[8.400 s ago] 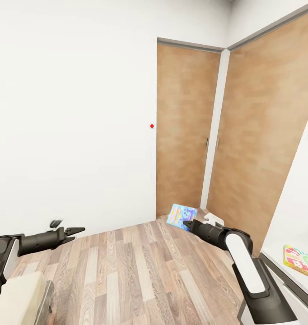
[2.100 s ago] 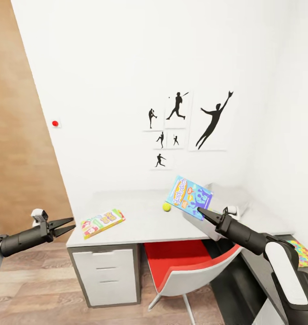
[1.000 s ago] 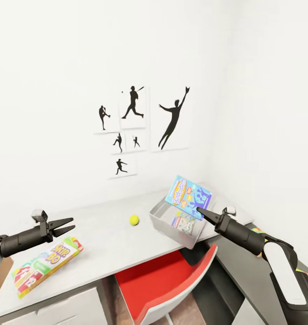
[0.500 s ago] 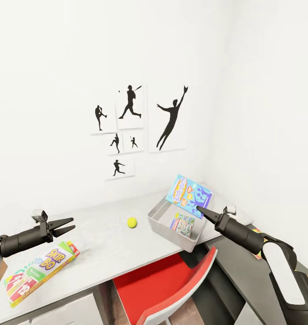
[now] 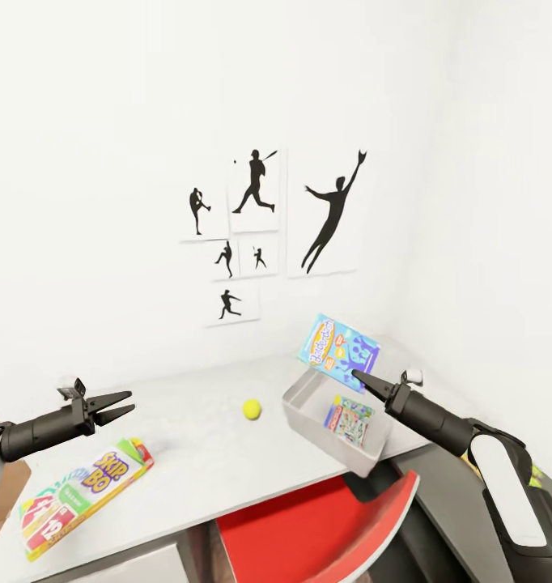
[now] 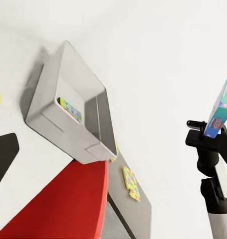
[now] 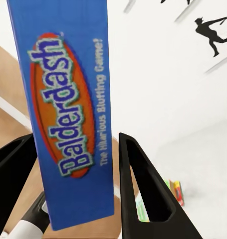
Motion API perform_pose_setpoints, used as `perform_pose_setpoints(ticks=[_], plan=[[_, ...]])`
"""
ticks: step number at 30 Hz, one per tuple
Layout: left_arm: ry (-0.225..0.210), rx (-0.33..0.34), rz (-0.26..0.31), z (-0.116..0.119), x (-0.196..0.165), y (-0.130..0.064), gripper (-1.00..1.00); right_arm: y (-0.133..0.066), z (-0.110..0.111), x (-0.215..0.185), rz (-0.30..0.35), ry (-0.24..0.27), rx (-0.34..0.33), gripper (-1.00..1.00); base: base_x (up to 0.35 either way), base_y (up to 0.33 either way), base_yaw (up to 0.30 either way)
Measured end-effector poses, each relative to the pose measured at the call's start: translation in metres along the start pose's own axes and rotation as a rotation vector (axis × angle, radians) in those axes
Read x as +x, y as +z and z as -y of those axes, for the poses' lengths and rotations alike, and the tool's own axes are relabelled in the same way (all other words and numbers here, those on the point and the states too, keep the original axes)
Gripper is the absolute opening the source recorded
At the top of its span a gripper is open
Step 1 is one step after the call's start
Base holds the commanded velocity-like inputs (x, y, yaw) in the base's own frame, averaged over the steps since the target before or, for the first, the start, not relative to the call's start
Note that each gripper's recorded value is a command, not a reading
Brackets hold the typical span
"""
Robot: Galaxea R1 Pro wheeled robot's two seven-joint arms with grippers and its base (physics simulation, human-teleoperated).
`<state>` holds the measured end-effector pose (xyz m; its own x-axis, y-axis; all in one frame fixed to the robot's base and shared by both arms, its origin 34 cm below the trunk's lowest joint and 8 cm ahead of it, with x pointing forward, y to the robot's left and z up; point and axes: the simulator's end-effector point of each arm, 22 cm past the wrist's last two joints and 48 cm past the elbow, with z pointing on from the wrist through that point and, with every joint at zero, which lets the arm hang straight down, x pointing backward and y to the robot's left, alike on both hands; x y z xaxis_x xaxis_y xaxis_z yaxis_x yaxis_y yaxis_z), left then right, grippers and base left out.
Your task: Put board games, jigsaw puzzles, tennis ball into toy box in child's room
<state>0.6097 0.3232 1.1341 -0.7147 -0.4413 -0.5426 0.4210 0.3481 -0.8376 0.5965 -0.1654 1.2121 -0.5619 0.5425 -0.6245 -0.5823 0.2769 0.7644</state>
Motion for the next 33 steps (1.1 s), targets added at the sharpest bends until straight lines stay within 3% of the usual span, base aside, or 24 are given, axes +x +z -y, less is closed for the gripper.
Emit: perform_pose_setpoints(ticks=[6,16,33], plan=[[-0.002,-0.002,-0.002,-0.0020,0.0008,0.0005,1.00,0.0001,0.0010,0.0003,0.001,0.005,-0.001,-1.00,0.112,0.000,0.135],[-0.015,-0.005,-0.004,-0.0068,0.0030,0.0013,1.00,0.0001,0.0051,0.0014,0.000,0.011,0.003,-1.00,0.211,-0.110,0.007],[-0.017,-0.005,-0.005,-0.0075,0.0035,0.0021,1.00,0.0002,0.0054,0.0016,0.000,0.014,0.001,-1.00,0.086,-0.007,0.000]])
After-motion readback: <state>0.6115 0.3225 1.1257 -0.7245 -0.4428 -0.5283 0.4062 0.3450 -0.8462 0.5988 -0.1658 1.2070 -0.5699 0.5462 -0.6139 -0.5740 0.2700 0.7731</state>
